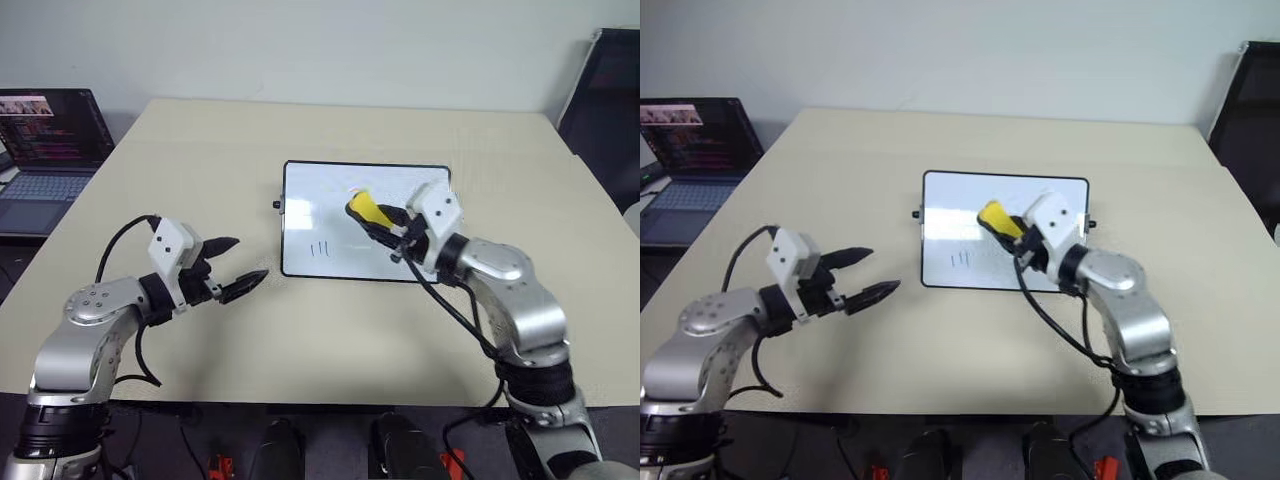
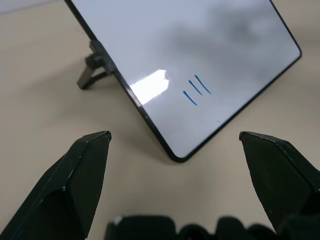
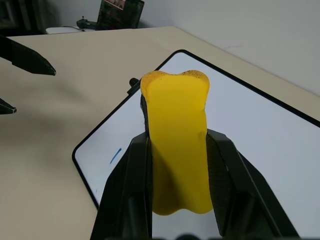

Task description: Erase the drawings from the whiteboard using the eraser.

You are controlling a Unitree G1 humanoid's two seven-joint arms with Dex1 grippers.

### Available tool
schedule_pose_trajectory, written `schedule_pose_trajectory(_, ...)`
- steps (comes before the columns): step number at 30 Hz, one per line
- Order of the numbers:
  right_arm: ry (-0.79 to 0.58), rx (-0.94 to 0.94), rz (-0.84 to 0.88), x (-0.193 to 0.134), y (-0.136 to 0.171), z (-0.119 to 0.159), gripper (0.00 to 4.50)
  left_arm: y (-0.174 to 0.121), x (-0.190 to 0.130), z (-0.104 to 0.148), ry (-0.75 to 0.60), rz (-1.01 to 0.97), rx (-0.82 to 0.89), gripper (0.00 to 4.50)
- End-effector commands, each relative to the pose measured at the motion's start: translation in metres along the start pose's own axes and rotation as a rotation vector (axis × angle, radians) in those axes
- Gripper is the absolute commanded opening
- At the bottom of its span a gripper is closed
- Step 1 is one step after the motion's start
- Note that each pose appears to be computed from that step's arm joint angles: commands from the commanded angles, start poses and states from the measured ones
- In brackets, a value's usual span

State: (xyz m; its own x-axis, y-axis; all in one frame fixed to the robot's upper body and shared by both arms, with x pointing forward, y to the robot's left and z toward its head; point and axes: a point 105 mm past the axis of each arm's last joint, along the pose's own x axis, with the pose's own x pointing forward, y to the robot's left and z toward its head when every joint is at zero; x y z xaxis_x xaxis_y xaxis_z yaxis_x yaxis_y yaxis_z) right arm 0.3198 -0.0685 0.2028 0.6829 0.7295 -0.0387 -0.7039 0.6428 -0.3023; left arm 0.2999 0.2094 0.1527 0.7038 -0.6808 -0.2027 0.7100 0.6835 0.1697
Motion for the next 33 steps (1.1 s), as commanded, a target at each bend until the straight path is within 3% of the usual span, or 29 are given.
schedule_pose_trajectory(1, -0.003, -0.021, 0.048, -0.011, 0.014, 0.004, 1.11, 0.0, -0.007, 0.014, -0.03, -0.008, 0.052, 4.5)
schedule_pose_trajectory(6, 0.11, -0.085, 0.138, -0.015, 0.04, -0.024, 1.11, -0.006, -0.01, 0.002, 0.036, -0.053, 0.068, 4.5)
schedule_pose_trajectory(33, 0.231, -0.233, 0.238, -0.009, 0.049, -0.047, 1.11, -0.014, -0.01, -0.01, 0.104, -0.106, 0.082, 4.5)
